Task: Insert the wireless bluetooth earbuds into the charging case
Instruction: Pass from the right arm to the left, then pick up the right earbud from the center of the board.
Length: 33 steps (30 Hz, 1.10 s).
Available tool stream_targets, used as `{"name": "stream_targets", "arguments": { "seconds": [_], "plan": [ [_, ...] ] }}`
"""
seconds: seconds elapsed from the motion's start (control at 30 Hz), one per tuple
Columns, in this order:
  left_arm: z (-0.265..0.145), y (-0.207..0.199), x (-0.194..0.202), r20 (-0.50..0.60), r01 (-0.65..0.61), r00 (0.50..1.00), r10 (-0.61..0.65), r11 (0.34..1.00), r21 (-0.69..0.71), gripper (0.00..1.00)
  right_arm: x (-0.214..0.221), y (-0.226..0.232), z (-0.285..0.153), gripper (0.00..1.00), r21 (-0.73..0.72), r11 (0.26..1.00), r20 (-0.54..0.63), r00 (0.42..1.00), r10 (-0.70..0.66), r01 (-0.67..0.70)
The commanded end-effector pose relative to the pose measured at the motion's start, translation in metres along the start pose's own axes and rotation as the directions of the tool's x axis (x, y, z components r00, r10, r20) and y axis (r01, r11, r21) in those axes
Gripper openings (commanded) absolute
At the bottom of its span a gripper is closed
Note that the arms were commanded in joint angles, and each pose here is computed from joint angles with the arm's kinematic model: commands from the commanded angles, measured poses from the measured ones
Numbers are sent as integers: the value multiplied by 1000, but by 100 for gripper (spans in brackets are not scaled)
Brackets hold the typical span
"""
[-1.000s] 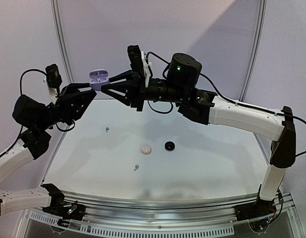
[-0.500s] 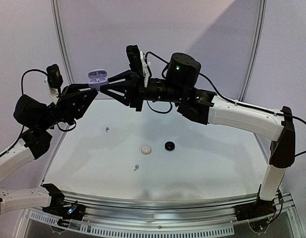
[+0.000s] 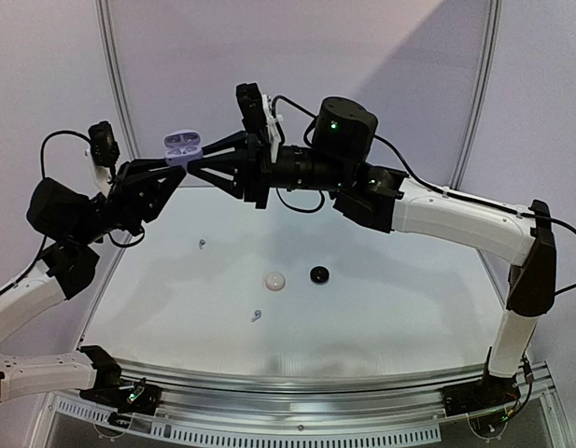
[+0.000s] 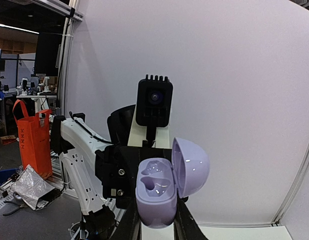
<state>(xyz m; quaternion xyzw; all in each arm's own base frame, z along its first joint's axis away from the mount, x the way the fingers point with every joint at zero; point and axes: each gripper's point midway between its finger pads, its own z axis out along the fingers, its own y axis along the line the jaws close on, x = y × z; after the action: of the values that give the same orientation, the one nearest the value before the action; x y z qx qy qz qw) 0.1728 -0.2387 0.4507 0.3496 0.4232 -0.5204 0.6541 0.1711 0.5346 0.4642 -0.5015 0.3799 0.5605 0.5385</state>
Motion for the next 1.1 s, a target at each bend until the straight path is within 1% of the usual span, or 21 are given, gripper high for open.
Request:
{"name": "stream_targets", "arguments": {
  "seconds": [0.0, 0.1, 0.13, 0.17, 0.23, 0.4, 0.47, 0.5, 0.57, 0.6, 0.63, 0.67, 0.7, 0.73, 0.77, 0.8, 0.83, 0.87, 0.93, 0.97, 1.07],
  "plan": [
    [1, -12, -3, 11, -18, 1000, 17, 999, 49, 0, 10, -4, 4, 0, 12, 1000, -29, 1000, 5, -5],
    [0, -14, -4, 16, -29, 999, 28, 998, 56, 0, 11, -4, 4, 0, 12, 1000, -33, 999, 6, -6],
    [-1, -15, -4, 18, -38, 999, 37, 998, 58, 0, 12, -4, 5, 3, 14, 1000, -34, 999, 8, -7],
    [-1, -15, -5, 21, -46, 999, 45, 997, 57, 0, 13, -5, 5, 8, 20, 1000, -37, 999, 11, -10],
    [-2, -14, -6, 28, -57, 998, 55, 997, 46, 0, 14, -7, 5, 15, 27, 999, -40, 999, 19, -18],
    [-5, -10, -7, 37, -73, 997, 72, 997, 7, 0, 14, -12, 3, 44, 65, 998, -41, 999, 23, -20],
    [-6, -8, -8, 42, -82, 996, 82, 997, -9, 0, 9, -14, 1, 50, 87, 996, -34, 999, 26, -23],
    [-8, -6, -9, 45, -91, 995, 92, 996, -23, 0, 10, -17, 0, 55, 104, 994, -37, 999, 35, -31],
    [-11, 1, -15, 55, -107, 992, 111, 992, -69, 0, 12, -25, -5, 61, 161, 986, -46, 997, 61, -53],
    [-14, 5, -16, 56, -112, 991, 118, 989, -96, 0, 13, -32, -9, 62, 209, 976, -51, 995, 80, -68],
    [-17, 9, -19, 57, -122, 990, 130, 985, -125, 0, 18, -44, -15, 62, 285, 953, -63, 990, 125, -102],
    [-21, 14, -20, 57, -130, 988, 141, 979, -157, 0, 19, -62, -25, 63, 395, 910, -74, 983, 168, -126],
    [-25, 19, -21, 54, -135, 987, 148, 972, -193, 0, 30, -83, -41, 62, 524, 836, -100, 963, 250, -163],
    [-29, 24, -21, 51, -139, 987, 154, 964, -228, 0, 44, -107, -64, 60, 669, 723, -124, 934, 335, -171],
    [-33, 28, -21, 49, -141, 986, 159, 956, -256, 0, 71, -125, -87, 54, 789, 578, -107, 881, 462, -207],
    [-38, 31, -18, 43, -145, 986, 163, 949, -278, 0, 90, -131, -105, 49, 856, 469, -90, 831, 549, -217],
    [-42, 32, -18, 41, -148, 985, 167, 944, -296, 0, 115, -131, -112, 46, 887, 412, -99, 786, 611, -208],
    [-44, 33, -17, 39, -152, 984, 172, 940, -306, 0, 142, -127, -112, 45, 894, 389, -109, 736, 668, -220],
    [-49, 31, -17, 40, -161, 982, 183, 936, -313, 0, 177, -114, -105, 41, 882, 390, -128, 663, 738, -265],
    [-51, 30, -16, 42, -165, 981, 188, 934, -317, 0, 191, -109, -103, 38, 882, 374, -121, 632, 766, -285],
    [-60, 30, -14, 57, -157, 981, 187, 927, -341, 0, 230, -96, -92, 28, 881, 358, -140, 553, 822, -309]
  ]
}}
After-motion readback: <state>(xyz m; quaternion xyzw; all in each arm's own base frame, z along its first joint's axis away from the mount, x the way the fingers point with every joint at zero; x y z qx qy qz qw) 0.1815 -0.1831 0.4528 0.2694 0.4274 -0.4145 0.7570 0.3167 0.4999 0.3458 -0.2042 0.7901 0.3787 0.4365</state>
